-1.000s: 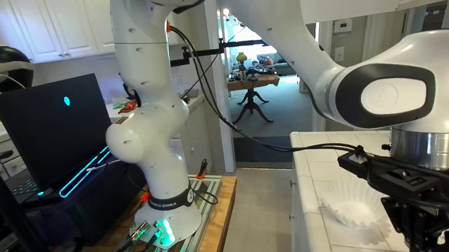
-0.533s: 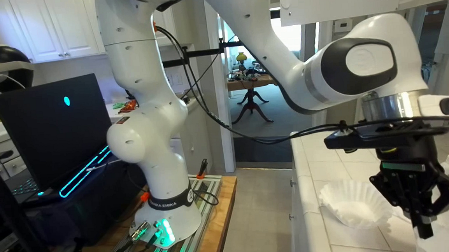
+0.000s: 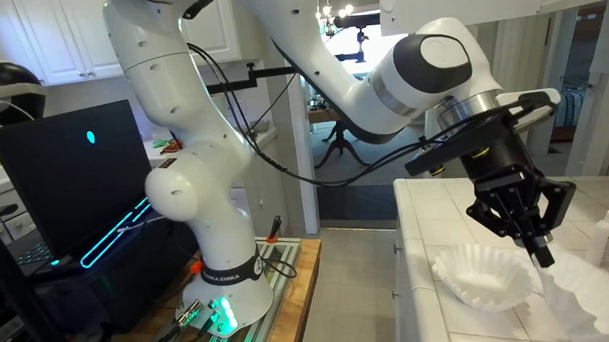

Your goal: Stack the coffee filter on the right onto the on the left

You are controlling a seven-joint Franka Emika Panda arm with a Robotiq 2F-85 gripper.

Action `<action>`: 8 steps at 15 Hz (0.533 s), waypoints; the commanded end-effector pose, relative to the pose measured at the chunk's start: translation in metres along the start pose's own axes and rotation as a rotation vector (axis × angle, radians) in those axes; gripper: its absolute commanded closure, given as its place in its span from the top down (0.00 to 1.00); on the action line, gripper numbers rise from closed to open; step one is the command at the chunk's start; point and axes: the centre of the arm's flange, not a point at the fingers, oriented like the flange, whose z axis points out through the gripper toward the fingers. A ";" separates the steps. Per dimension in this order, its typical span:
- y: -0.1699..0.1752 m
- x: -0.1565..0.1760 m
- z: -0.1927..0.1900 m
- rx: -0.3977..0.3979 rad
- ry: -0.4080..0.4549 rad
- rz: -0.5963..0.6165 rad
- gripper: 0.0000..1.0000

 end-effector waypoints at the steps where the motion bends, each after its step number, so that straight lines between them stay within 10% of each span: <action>1: -0.033 -0.010 -0.023 -0.064 0.057 -0.073 0.00; 8: -0.076 -0.010 -0.042 -0.121 0.142 -0.217 0.00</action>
